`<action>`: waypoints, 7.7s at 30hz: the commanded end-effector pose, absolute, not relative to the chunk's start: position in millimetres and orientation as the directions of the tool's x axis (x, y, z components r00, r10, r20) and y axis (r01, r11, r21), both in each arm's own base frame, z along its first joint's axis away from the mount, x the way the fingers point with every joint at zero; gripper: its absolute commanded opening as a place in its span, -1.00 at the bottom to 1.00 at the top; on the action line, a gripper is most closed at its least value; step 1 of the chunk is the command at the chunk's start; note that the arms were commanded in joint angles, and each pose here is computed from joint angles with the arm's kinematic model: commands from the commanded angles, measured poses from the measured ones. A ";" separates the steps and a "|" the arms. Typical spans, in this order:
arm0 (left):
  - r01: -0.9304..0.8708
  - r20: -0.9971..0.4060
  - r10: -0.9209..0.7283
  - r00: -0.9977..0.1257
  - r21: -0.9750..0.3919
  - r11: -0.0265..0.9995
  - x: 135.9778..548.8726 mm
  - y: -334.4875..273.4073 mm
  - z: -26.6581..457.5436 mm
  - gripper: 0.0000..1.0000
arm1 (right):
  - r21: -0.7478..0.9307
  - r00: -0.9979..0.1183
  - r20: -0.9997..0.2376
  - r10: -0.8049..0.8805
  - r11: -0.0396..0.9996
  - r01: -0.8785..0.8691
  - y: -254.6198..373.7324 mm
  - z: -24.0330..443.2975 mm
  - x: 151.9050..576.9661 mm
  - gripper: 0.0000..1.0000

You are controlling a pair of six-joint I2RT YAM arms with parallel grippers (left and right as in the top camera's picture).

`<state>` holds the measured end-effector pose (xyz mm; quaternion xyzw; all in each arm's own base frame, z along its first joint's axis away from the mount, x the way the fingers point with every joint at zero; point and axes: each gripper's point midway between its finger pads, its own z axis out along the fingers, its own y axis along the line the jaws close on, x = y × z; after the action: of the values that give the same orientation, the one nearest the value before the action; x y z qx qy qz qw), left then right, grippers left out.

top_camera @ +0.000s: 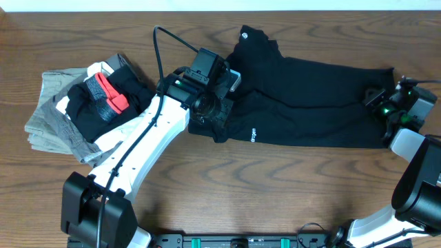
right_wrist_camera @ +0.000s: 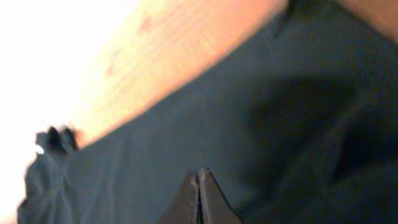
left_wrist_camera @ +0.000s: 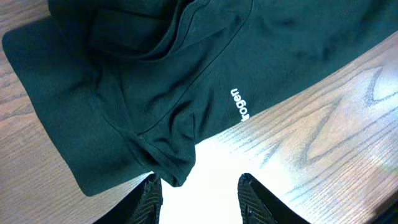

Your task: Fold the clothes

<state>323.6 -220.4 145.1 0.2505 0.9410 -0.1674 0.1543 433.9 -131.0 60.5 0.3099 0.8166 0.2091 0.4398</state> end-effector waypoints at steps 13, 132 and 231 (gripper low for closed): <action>0.591 -0.407 0.481 -0.776 -0.207 0.779 325.9 -237.1 143.8 -0.07 | 0.676 -0.602 -0.425 0.677 0.679 0.287 -90.6 80.6 381.9 -0.96; 0.574 -0.652 0.374 -0.660 -0.115 0.811 589.1 -288.2 39.3 0.55 | 0.414 -0.724 -0.170 0.668 0.716 0.563 -112.4 120.3 295.8 -0.14; 0.625 -0.457 0.503 -0.734 -0.162 0.764 456.5 -271.7 177.0 -0.87 | 0.525 -0.505 -0.538 0.675 0.737 0.425 -226.7 127.6 430.9 -0.97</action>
<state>464.7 -277.1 145.8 0.3009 0.9241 -0.1528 0.1795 434.9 -219.3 92.2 0.3344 0.8563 0.1803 0.3499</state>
